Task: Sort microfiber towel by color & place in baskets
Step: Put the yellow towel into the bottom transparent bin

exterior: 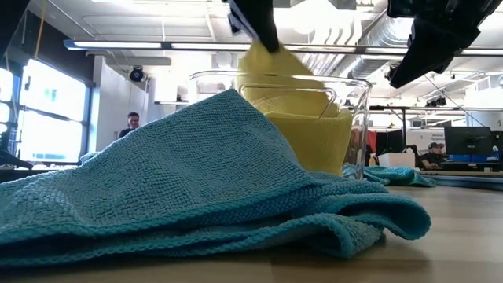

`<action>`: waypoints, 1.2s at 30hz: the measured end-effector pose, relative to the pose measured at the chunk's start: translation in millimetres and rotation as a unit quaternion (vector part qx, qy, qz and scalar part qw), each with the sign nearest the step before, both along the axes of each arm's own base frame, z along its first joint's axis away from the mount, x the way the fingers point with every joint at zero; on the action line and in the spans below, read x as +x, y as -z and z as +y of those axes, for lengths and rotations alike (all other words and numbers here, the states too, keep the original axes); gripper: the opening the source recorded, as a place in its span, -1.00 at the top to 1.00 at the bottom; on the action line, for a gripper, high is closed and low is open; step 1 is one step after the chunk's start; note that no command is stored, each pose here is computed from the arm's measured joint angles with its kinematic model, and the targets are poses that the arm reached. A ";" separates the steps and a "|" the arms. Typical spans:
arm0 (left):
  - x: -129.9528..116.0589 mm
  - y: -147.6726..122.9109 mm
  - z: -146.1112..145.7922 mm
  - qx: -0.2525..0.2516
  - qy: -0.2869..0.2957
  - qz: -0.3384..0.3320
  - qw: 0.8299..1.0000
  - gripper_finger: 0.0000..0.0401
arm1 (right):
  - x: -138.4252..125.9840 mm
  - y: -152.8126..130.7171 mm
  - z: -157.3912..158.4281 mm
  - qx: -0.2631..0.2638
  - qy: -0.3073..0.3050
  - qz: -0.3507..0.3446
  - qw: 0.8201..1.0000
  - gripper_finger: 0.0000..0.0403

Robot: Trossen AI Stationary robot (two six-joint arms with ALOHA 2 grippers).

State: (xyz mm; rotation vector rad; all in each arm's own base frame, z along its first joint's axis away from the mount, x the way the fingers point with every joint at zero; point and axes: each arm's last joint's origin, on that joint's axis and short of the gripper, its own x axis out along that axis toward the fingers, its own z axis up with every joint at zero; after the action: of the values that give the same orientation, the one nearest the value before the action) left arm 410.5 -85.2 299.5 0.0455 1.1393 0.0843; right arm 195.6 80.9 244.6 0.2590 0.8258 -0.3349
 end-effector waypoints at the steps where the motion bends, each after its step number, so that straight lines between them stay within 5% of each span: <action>1: -5.6 -8.3 1.9 0.008 -0.005 -0.005 1.000 0.97 | 0.0 0.0 0.0 0.000 0.000 0.000 1.000 1.00; 11: -80.0 -109.0 13.2 0.081 -0.104 -0.164 0.978 1.00 | -0.1 0.3 0.0 -0.001 0.000 0.002 1.000 1.00; 18: -116.5 -145.1 15.6 0.082 -0.135 -0.238 0.958 1.00 | 0.3 0.0 0.2 0.001 0.000 -0.001 1.000 1.00; 26: -84.4 -117.0 13.3 0.062 -0.123 -0.190 0.972 1.00 | 0.5 -0.3 -0.2 -0.003 0.007 -0.006 1.000 1.00; 31: -45.4 -88.6 -0.8 0.037 -0.041 -0.177 0.983 1.00 | 0.6 -0.3 -0.2 -0.003 0.007 -0.006 1.000 1.00; 36: -25.9 -84.6 -13.4 0.014 0.026 -0.220 0.975 1.00 | 0.6 -0.3 -0.2 -0.003 0.008 -0.006 1.000 1.00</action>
State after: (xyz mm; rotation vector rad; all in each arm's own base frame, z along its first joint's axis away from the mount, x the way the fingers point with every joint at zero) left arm 384.6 -98.5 384.2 0.0773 0.6931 0.0587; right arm 196.2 80.7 245.0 0.2613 0.8102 -0.3508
